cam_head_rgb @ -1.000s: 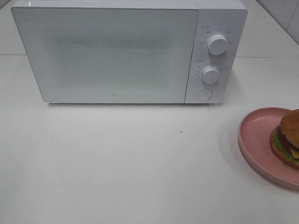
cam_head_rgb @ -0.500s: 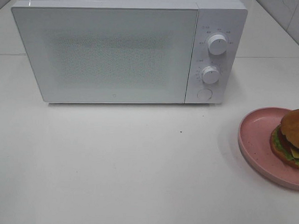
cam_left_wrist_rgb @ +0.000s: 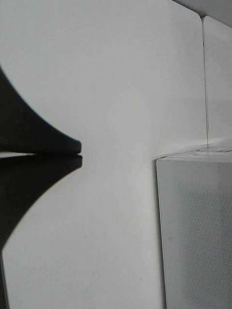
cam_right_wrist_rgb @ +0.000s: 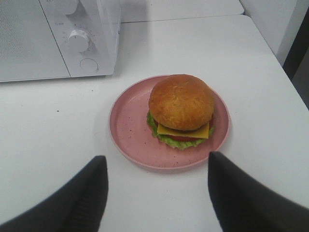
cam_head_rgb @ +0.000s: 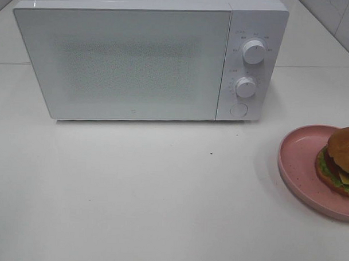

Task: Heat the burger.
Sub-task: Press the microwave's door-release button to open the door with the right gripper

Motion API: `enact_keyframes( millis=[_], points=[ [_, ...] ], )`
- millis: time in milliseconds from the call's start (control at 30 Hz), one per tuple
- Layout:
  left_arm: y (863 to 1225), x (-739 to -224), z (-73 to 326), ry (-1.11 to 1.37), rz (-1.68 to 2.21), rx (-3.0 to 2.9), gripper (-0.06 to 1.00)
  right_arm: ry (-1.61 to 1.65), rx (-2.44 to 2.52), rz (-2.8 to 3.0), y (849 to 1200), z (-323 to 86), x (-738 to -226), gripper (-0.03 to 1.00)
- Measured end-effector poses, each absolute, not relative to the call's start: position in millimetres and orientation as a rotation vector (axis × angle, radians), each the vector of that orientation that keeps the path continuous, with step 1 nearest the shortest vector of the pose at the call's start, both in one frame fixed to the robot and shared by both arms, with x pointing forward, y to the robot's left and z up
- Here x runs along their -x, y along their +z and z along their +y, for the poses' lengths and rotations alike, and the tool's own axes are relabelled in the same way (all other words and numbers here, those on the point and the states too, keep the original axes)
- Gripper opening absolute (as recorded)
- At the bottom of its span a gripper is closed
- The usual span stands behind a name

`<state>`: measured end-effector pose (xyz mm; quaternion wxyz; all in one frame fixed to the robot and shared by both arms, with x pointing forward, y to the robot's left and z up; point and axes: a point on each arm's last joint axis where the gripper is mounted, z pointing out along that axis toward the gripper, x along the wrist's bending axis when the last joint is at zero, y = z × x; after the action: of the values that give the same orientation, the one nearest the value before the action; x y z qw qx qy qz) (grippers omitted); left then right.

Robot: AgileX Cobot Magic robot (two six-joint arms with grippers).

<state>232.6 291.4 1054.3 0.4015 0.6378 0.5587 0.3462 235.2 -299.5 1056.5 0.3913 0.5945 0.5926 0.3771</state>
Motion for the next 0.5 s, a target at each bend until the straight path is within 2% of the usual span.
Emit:
enact_keyframes(
  millis=[500],
  points=[
    [1054.3, -232.6, 291.4, 0.875, 1.412, -1.612, 0.00, 0.958, -1.510, 1.505, 1056.5, -299.5, -235.2, 0.58]
  ],
)
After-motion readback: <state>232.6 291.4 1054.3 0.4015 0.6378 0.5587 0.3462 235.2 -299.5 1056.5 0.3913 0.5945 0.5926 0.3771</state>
